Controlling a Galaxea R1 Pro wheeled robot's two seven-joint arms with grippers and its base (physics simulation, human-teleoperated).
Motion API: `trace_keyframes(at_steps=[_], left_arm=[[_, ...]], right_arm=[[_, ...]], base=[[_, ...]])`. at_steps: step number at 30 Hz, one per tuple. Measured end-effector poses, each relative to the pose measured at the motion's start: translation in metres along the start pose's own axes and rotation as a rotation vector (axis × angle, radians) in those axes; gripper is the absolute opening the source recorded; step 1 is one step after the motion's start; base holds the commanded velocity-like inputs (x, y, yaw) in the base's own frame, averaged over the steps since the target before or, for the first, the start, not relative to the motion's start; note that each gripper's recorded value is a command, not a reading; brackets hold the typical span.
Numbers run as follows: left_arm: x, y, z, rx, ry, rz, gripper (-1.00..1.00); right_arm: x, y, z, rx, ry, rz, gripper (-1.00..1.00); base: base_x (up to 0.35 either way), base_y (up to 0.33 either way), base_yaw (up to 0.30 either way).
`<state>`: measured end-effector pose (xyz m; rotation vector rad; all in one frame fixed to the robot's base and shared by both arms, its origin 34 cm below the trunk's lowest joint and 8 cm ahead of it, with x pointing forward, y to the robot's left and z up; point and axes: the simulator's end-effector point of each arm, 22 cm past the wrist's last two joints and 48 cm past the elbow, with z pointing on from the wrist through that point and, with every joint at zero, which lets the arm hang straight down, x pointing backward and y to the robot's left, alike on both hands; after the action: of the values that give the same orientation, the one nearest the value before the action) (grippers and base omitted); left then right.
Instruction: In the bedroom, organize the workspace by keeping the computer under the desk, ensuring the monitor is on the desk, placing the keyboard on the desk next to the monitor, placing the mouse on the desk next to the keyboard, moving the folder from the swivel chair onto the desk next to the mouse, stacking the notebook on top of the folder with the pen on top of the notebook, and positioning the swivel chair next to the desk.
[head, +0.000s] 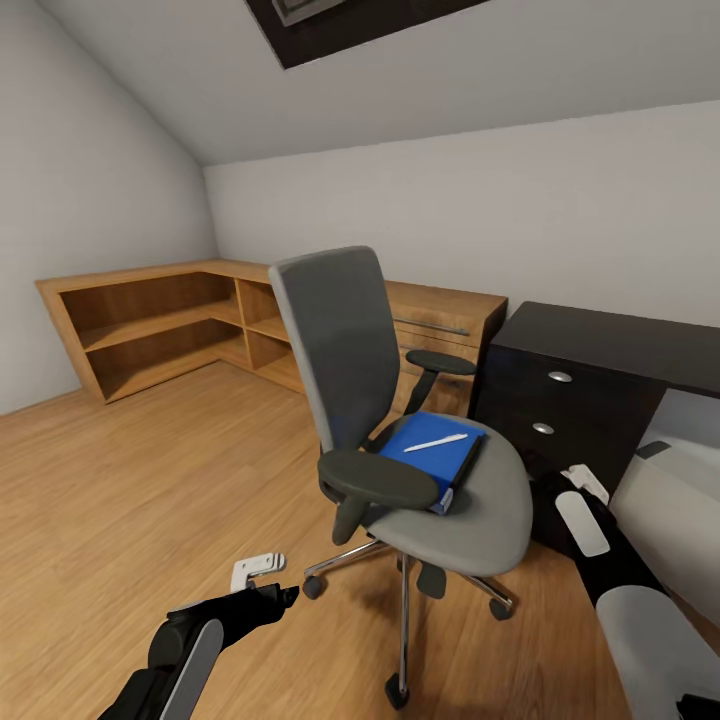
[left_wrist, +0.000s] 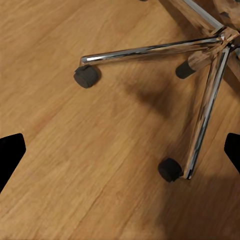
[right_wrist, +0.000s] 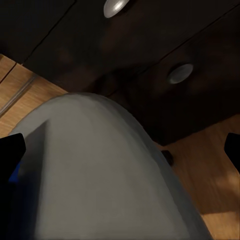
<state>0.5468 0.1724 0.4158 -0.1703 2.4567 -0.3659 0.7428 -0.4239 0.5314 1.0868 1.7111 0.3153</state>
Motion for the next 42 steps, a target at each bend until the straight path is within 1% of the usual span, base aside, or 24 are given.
trace_keyframes(at_steps=[2, 19, 25, 36, 42], left_arm=[[0.000, 0.000, 0.000, 0.000, 0.000, 0.000, 1.00], [0.000, 0.001, 0.000, -0.001, 0.000, -0.001, 1.00], [0.000, 0.001, 0.000, -0.001, 0.000, -0.001, 1.00], [0.000, 0.001, 0.000, -0.001, 0.000, -0.001, 1.00], [-0.001, 0.001, 0.000, 0.000, -0.002, 0.000, 1.00]], right_arm=[[0.000, 0.000, 0.000, 0.000, 0.000, 0.000, 1.00], [0.003, -0.001, 0.000, 0.002, 0.004, 0.000, 1.00], [0.009, -0.001, 0.000, 0.002, 0.015, 0.004, 1.00], [0.043, 0.014, -0.004, -0.014, 0.060, 0.023, 1.00], [0.053, 0.015, -0.005, -0.014, 0.074, 0.026, 1.00]], base=[[-0.066, 0.000, 0.000], [-0.309, 0.000, 0.000], [-0.054, 0.000, 0.000], [-0.004, 0.000, 0.000], [0.000, 0.000, 0.000]])
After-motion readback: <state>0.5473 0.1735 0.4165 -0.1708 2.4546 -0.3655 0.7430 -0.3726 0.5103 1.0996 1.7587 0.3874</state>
